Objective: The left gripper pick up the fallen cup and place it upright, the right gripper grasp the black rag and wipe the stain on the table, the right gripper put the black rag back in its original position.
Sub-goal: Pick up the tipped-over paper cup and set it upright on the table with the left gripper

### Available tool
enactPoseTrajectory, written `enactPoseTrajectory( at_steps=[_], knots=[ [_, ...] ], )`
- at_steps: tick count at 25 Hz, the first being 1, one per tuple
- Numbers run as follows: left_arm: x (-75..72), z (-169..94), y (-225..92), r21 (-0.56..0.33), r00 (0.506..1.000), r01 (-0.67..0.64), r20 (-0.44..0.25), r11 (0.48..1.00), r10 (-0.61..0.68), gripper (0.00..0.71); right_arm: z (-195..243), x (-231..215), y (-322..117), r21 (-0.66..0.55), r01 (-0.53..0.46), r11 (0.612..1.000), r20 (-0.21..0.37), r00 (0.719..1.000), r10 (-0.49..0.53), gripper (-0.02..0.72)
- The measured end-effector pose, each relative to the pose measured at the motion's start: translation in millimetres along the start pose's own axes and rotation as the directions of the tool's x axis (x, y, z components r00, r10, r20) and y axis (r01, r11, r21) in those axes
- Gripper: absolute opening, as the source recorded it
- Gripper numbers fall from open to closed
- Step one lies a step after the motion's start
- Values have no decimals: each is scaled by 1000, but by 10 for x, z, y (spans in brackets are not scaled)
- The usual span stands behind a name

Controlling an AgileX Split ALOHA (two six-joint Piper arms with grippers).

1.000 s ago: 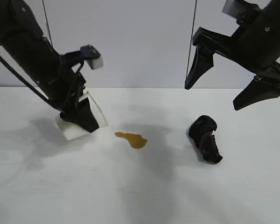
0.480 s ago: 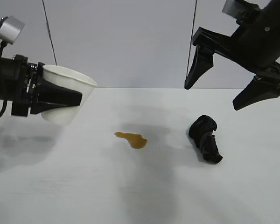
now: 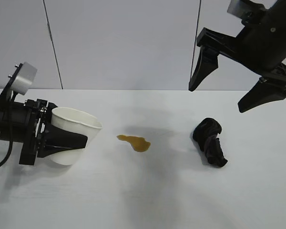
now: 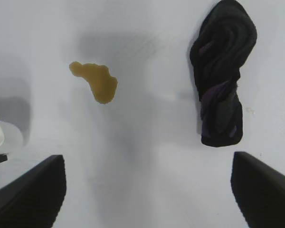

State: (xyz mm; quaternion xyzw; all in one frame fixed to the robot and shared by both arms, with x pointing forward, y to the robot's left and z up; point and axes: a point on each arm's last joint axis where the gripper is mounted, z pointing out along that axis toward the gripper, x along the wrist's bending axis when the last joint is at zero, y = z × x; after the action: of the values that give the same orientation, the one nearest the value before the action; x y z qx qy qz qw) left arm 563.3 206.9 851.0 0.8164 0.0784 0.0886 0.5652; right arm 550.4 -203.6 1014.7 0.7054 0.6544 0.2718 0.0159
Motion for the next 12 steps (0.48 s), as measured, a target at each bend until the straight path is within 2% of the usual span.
enactPoseTrajectory(
  at_steps=[6, 12],
  knots=[
    [4, 0, 1, -1, 1000, -27, -4, 1000, 27, 393, 0, 0, 1, -1, 0, 1000, 0, 1000, 0, 652],
    [-10, 33, -91, 3, 1000, 0, 4, 1000, 0, 393, 0, 0, 1, -1, 0, 1000, 0, 1000, 0, 652]
  ],
)
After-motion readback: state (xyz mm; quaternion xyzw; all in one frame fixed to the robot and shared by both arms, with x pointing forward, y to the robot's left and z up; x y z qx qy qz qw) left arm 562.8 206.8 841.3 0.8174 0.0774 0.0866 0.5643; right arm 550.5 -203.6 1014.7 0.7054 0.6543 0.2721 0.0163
